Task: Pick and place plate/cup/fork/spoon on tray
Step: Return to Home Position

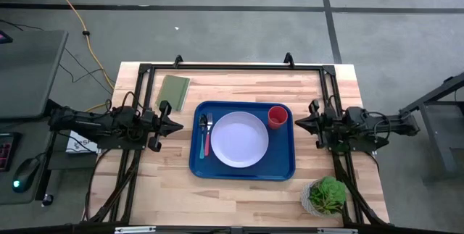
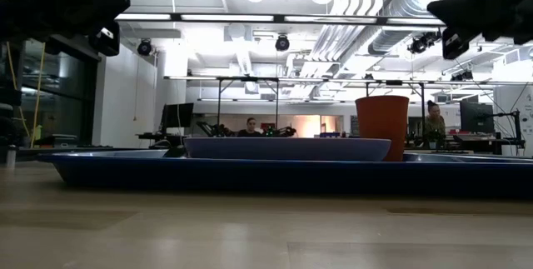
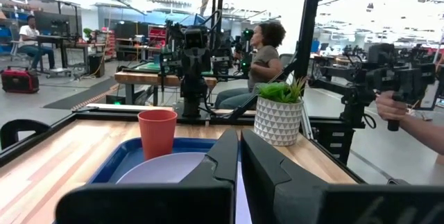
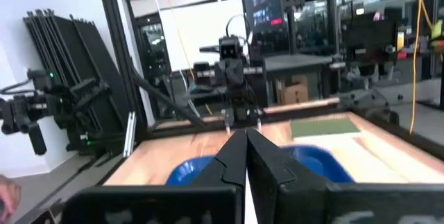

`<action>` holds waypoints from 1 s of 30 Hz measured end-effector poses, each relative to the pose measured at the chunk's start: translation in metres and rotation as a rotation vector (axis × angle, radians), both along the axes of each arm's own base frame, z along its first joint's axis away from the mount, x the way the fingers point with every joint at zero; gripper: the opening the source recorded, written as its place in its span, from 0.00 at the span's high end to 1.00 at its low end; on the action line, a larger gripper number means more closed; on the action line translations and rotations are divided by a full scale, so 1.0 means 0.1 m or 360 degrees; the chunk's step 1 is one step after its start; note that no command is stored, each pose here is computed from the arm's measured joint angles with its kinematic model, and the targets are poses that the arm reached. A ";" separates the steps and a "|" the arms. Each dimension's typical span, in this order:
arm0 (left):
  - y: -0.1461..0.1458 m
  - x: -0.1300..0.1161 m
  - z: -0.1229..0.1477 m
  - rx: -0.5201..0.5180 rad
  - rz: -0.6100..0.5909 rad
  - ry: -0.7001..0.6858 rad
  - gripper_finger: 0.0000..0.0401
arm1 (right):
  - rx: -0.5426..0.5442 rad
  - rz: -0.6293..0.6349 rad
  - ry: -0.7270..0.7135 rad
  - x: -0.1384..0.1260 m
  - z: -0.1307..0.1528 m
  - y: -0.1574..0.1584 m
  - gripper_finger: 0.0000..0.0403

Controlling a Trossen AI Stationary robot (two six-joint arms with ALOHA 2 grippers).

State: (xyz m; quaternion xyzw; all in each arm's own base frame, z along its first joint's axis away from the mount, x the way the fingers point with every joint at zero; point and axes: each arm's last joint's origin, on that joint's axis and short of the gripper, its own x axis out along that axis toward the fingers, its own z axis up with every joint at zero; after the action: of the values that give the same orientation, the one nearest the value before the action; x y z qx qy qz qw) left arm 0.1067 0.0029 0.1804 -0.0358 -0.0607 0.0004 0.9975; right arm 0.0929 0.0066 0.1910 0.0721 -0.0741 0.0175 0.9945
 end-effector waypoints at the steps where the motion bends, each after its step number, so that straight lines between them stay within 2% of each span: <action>1: 0.00 0.00 0.00 0.0000 0.0000 -0.0001 1.00 | 0.0002 0.0001 -0.0006 0.01 -0.03 0.00 1.00; 8: 0.00 0.00 0.00 0.0000 0.0000 0.0000 1.00 | -0.0026 -0.0025 -0.0046 0.03 -0.08 0.00 1.00; 13: 0.00 0.00 0.00 0.0000 0.0000 -0.0001 1.00 | -0.0136 -0.0039 0.0029 0.03 -0.12 0.00 1.00; 17: 0.00 0.00 0.00 0.0000 0.0001 -0.0001 1.00 | -0.0088 0.0064 0.0198 0.04 -0.23 0.02 1.00; 30: 0.00 0.00 0.00 0.0000 0.0001 -0.0001 1.00 | -0.0127 0.0088 0.0219 0.04 -0.24 0.02 1.00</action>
State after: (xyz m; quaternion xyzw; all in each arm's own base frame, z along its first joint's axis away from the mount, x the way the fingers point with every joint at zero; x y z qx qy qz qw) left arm 0.1067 0.0030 0.1806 -0.0358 -0.0611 0.0006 0.9975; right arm 0.0974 0.0088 0.1673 0.0356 -0.0029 0.0428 0.9984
